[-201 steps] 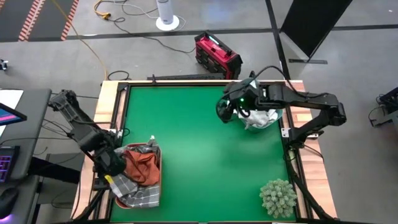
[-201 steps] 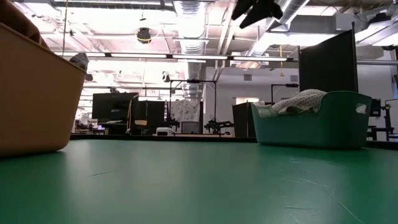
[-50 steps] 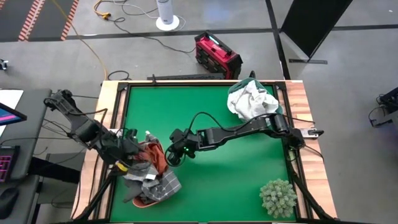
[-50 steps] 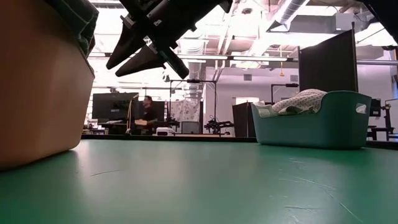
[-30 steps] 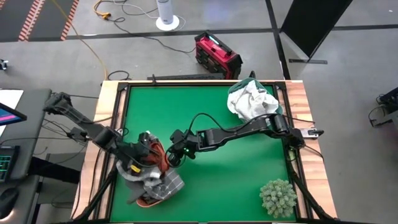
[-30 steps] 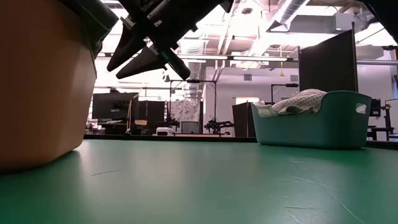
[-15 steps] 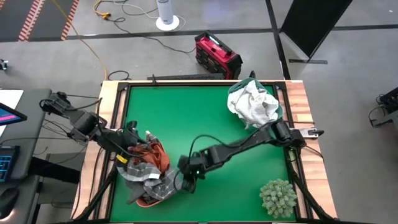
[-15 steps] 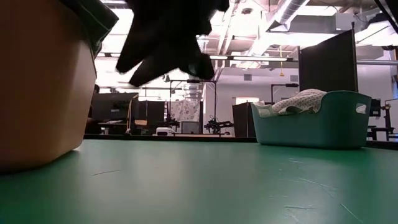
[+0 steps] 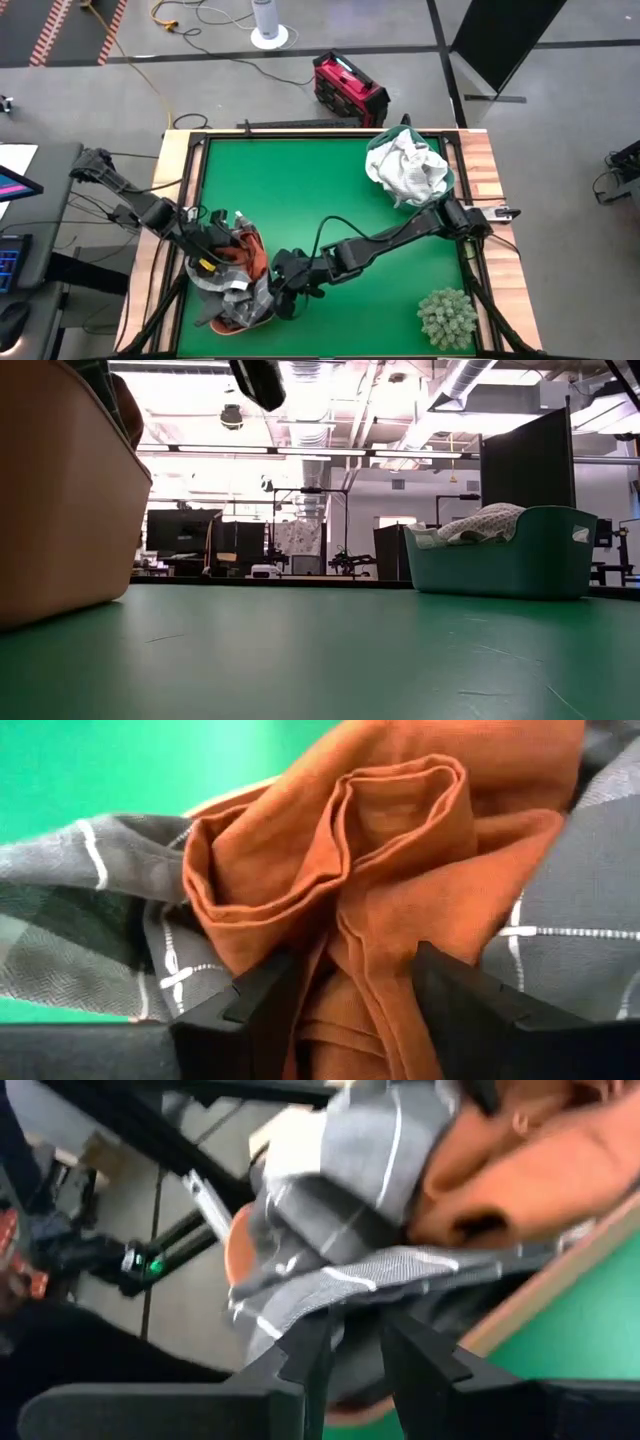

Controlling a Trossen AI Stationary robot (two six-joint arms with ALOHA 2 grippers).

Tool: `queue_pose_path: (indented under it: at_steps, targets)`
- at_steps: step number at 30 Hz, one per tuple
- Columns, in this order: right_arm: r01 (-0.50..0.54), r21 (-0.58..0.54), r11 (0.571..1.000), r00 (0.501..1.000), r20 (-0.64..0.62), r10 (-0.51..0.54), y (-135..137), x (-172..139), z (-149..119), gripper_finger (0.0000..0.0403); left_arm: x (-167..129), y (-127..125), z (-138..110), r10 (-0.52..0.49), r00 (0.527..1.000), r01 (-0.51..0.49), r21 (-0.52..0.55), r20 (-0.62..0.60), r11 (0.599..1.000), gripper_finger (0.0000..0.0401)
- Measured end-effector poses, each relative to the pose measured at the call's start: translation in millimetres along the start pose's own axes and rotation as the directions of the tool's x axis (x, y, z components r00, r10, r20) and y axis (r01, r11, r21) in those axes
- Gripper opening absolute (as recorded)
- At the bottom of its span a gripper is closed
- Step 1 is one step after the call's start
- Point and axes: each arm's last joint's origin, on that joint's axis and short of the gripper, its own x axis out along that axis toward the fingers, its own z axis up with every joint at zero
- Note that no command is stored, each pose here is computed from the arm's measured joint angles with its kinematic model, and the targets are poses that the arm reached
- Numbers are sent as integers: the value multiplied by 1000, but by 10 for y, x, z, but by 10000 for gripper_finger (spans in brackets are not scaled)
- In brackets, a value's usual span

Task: Sort towels by color in basket
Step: Adjust the towels in the orange bin

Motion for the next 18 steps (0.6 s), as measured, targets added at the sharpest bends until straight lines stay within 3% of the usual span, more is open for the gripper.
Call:
queue_pose_path:
  at_steps: [11, 18]
  targets:
    - [-41, -19, 999, 990, 133, 43, -133, 318, 89, 118, 35, 9, -30, 25, 1000, -25, 5, 2, 1000, 190]
    - [-33, -230, 973, 990, 125, 63, 50, 568, 80, 118, -17, 35, -24, 19, 999, -19, -12, 33, 1000, 190]
